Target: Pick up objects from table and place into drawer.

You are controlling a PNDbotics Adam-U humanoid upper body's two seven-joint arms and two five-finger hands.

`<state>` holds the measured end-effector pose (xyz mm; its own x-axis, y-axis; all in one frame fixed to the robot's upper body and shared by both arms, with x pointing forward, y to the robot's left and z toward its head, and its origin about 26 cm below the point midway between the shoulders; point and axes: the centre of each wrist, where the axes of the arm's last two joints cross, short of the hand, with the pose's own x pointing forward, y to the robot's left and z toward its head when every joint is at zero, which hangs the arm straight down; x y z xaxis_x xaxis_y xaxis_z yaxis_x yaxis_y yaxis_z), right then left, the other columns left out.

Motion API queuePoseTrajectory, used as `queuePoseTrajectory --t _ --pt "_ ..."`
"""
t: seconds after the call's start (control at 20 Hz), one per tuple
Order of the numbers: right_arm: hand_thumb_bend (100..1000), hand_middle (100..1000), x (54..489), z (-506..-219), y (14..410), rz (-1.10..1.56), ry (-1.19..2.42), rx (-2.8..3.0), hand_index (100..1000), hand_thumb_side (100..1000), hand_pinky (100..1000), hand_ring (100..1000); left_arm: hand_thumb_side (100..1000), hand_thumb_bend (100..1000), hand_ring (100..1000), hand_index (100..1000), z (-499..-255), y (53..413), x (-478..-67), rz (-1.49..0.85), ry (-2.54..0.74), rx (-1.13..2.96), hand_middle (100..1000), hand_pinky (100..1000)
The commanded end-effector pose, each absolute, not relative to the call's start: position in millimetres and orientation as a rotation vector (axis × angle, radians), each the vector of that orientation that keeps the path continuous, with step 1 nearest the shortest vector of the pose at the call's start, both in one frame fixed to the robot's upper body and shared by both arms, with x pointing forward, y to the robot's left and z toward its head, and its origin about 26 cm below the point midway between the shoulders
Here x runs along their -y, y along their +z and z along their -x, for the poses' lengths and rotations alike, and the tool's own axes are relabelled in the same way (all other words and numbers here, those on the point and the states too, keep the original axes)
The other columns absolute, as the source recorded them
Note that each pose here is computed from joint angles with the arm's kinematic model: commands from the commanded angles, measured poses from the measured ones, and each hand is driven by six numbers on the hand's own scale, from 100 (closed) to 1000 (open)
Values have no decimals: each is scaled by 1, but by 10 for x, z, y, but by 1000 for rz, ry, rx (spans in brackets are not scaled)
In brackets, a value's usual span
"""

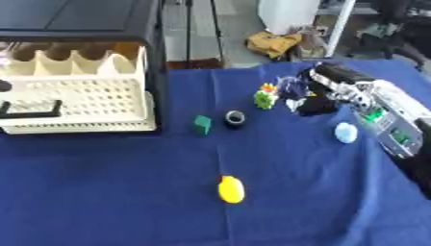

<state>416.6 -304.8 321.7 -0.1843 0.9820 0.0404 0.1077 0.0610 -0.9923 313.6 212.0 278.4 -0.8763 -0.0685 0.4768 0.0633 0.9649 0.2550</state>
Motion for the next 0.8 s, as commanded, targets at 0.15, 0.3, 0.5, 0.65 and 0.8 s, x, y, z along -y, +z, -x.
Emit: queuePoseTrajectory --t 0.15,0.3,0.5,0.65,0.8 --pt "100 133 2936 -3864 3703 1162 1222 1624 553 613 540 655 1000 100 771 864 -3106 2827 -2160 -17 -367 2629 748 587" --pt "100 132 2837 -3729 3877 1117 1200 1711 551 612 542 656 1000 100 770 864 -3106 2813 -2165 -13 -362 2622 748 587" --pt "100 130 2728 -3651 4043 1081 1167 1782 548 613 544 657 1000 100 762 864 -3106 2797 -2162 -7 -361 2616 748 588" --pt "100 130 2650 -3663 4140 1062 1137 1820 546 619 544 657 1000 100 756 864 -3106 2784 -2156 -1 -364 2617 748 589" --pt "100 131 2584 -3662 4243 1060 1123 1865 546 619 543 657 1000 100 756 864 -3106 2752 -2159 -5 -374 2608 748 587"
